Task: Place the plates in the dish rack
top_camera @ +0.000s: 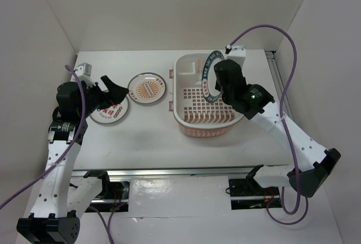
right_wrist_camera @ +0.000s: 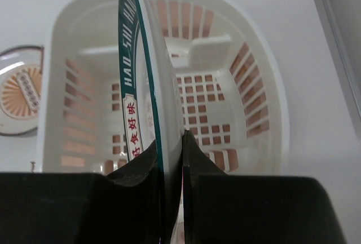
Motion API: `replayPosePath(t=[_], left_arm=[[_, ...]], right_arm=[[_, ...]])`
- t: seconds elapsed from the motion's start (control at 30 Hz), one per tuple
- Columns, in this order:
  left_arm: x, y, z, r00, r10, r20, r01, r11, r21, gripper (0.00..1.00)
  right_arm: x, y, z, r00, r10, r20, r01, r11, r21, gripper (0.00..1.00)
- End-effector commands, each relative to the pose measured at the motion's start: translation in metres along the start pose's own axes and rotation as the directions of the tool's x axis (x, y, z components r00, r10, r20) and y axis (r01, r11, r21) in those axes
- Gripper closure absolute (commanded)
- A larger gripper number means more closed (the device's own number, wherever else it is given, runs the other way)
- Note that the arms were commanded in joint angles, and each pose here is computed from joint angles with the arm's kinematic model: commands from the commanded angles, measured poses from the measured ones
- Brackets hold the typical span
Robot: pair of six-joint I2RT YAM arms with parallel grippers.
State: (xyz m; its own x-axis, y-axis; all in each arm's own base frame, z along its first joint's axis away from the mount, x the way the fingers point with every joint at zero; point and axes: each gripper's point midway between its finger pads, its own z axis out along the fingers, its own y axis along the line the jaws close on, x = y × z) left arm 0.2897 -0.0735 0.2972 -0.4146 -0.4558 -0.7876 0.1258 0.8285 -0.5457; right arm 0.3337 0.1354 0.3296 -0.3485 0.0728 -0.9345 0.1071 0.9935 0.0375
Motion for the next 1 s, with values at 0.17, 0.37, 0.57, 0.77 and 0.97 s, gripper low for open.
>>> replayPosePath(t=[0.17, 0.37, 0.57, 0.77, 0.97], left_arm=[[-0.004, 0.001, -0.004, 0.999, 0.043, 0.019, -0.043, 0.999, -0.007, 0.0], [0.0, 0.002, -0.003, 0.999, 0.04, 0.007, -0.04, 0.999, -0.003, 0.0], [0.0, 0.002, -0.003, 0.999, 0.04, 0.007, -0.04, 0.999, -0.003, 0.0], [0.0, 0.002, -0.003, 0.999, 0.04, 0.007, -0.04, 0.999, -0.003, 0.0], [0.002, 0.003, -0.004, 0.999, 0.037, 0.0, -0.037, 0.999, -0.007, 0.0]], right_arm=[[0.076, 0.012, 0.003, 0.994, -0.027, -0.106, 0.033, 0.998, 0.056, 1.0], [0.105, 0.027, 0.007, 0.987, -0.059, -0.151, 0.067, 0.996, 0.051, 1.0], [0.121, 0.03, 0.015, 0.982, -0.071, -0.173, 0.086, 0.993, 0.086, 1.0], [0.122, 0.036, 0.013, 0.984, -0.056, -0.167, 0.071, 0.994, 0.088, 1.0], [0.126, 0.031, 0.012, 0.981, -0.077, -0.179, 0.099, 0.988, 0.118, 1.0]])
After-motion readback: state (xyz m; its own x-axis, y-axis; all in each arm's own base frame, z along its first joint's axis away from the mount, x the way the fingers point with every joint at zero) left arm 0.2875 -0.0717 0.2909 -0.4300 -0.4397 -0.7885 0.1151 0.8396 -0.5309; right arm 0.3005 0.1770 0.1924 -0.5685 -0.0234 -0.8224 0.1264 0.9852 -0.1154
